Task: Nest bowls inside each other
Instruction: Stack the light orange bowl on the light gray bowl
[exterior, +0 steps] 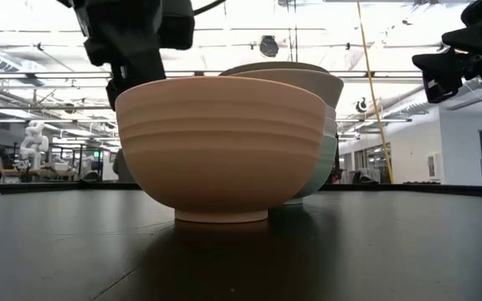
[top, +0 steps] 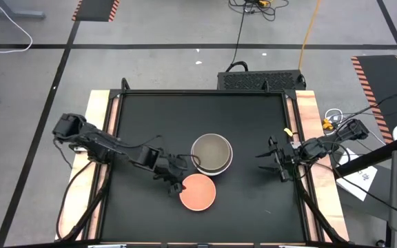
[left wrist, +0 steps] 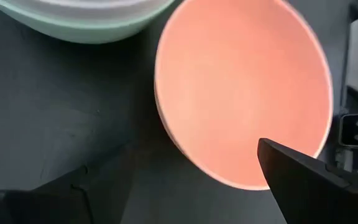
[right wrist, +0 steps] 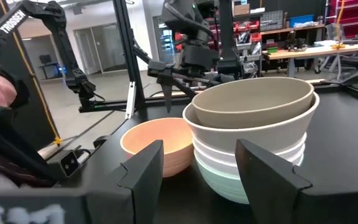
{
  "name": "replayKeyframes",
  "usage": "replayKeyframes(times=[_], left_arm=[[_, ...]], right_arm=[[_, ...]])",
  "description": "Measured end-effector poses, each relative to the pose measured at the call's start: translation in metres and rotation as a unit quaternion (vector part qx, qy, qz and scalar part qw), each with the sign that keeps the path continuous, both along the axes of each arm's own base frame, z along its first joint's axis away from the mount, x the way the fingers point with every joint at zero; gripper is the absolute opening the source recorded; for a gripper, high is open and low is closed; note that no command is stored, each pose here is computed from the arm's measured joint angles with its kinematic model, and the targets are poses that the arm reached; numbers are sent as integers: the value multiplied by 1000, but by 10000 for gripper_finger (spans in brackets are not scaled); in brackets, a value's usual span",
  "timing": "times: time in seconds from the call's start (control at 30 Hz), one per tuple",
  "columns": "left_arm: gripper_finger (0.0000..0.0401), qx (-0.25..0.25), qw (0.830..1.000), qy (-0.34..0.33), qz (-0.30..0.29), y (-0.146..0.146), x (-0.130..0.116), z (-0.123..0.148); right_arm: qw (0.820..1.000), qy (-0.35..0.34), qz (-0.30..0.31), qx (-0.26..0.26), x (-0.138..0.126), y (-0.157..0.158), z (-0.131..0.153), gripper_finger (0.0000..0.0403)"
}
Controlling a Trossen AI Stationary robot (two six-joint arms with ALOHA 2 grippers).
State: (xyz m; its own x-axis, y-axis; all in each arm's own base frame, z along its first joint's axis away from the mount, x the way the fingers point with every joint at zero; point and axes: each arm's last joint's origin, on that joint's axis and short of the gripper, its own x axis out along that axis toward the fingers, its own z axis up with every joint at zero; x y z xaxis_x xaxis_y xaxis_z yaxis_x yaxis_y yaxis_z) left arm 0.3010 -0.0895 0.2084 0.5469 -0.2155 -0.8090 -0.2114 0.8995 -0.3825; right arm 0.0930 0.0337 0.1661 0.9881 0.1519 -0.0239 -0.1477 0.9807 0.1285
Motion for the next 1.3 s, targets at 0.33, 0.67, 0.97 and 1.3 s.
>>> replayKeyframes(times=[0.33,0.67,0.97,1.3], left_arm=[[335,13,998,60,-10,-2,32,-14],[268,39,996,77,-37,3,37,-31],[18,50,993,62,-90,2,38,-30],[8,62,989,35,-127,-9,37,-26]], right_arm=[[1000,2,9,3,0,1,0,192],[1000,7,10,0,1,1,-1,192],[1000,10,10,-1,1,1,-2,192],[1000,12,10,-2,1,1,-2,192]])
